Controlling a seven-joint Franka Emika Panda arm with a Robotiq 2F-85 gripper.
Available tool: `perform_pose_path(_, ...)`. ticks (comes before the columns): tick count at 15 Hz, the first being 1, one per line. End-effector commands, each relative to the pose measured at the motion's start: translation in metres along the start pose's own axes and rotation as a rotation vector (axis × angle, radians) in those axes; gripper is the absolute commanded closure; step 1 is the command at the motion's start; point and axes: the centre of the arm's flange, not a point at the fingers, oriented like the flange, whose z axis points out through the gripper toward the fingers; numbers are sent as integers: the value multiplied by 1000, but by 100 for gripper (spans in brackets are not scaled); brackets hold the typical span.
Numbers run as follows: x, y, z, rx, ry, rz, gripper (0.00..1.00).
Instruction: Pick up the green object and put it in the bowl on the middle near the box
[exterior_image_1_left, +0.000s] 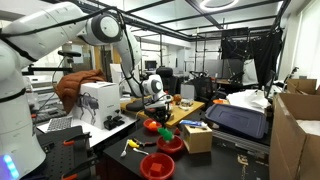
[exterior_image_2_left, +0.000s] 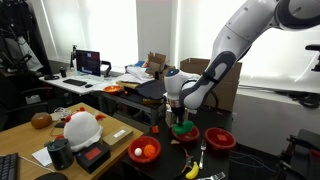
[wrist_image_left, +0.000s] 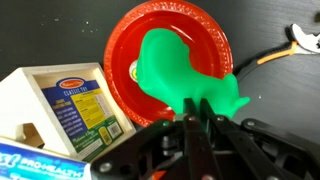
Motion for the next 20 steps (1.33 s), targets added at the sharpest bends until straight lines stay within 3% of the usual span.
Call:
perform_pose_path(1, 1, 15, 2, -15, 15, 23, 98)
perform_pose_path(12, -7, 23, 18, -1, -24, 54, 98)
perform_pose_path(13, -8, 23, 19, -4, -24, 56, 67)
perform_pose_path(15, -9, 24, 20, -3, -27, 59, 60)
perform_pose_path(20, -14, 31, 20, -4, -35, 68, 23)
